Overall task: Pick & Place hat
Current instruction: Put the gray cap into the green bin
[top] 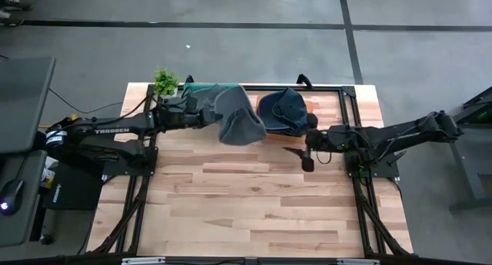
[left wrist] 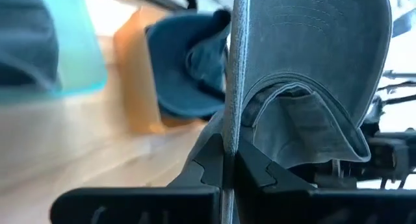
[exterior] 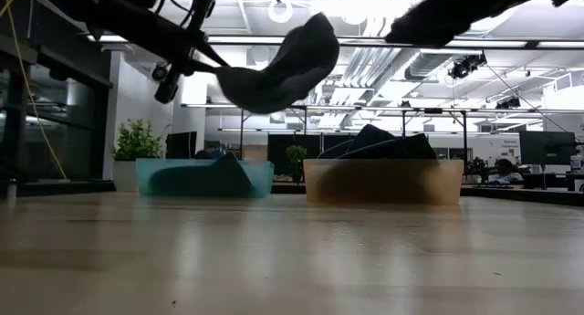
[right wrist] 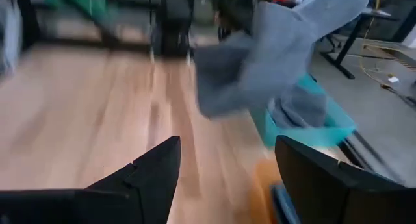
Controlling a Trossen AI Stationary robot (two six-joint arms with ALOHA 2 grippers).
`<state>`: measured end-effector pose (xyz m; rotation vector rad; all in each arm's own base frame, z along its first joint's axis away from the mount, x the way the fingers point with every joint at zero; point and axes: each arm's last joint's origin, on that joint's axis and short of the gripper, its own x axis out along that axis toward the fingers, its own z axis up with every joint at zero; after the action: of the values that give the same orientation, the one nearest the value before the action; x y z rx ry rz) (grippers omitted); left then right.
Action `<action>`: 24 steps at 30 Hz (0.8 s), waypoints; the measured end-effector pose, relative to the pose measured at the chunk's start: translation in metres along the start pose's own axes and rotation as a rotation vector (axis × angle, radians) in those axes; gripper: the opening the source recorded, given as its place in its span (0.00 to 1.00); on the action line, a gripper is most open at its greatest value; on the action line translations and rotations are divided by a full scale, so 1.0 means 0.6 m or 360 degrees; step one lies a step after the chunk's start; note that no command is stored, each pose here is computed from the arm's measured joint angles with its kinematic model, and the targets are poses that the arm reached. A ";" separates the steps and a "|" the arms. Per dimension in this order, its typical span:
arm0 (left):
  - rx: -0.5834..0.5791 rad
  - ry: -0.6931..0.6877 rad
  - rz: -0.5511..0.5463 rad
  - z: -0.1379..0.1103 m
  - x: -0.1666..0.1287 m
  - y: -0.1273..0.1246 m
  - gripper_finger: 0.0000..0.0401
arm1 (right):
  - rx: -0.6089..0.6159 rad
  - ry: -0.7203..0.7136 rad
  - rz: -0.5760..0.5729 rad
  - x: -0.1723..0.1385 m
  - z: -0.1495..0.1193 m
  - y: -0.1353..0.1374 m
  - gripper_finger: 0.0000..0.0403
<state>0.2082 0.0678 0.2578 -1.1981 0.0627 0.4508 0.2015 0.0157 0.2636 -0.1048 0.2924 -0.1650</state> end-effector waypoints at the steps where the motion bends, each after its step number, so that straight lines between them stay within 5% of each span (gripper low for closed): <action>1: 0.0007 -0.0021 -0.0014 0.001 0.000 -0.002 0.01 | 0.0060 -0.0052 -0.0003 0.005 -0.002 0.001 0.61; 10: 0.0074 -0.0101 -0.0143 0.005 0.025 -0.010 0.01 | 0.0464 -0.0314 -0.0153 0.044 -0.020 0.009 0.61; 15: 0.0107 -0.0134 -0.0209 0.006 0.037 -0.012 0.01 | 0.0512 -0.0303 -0.0344 0.066 -0.033 0.010 0.61; 24: 0.0152 -0.0135 -0.0237 0.005 0.042 -0.012 0.01 | 0.0546 -0.0373 -0.0378 0.099 -0.045 0.019 0.61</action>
<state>0.2331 0.0763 0.2585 -1.0805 -0.0771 0.3635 0.2514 0.0144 0.2201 0.1817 0.0142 -0.4326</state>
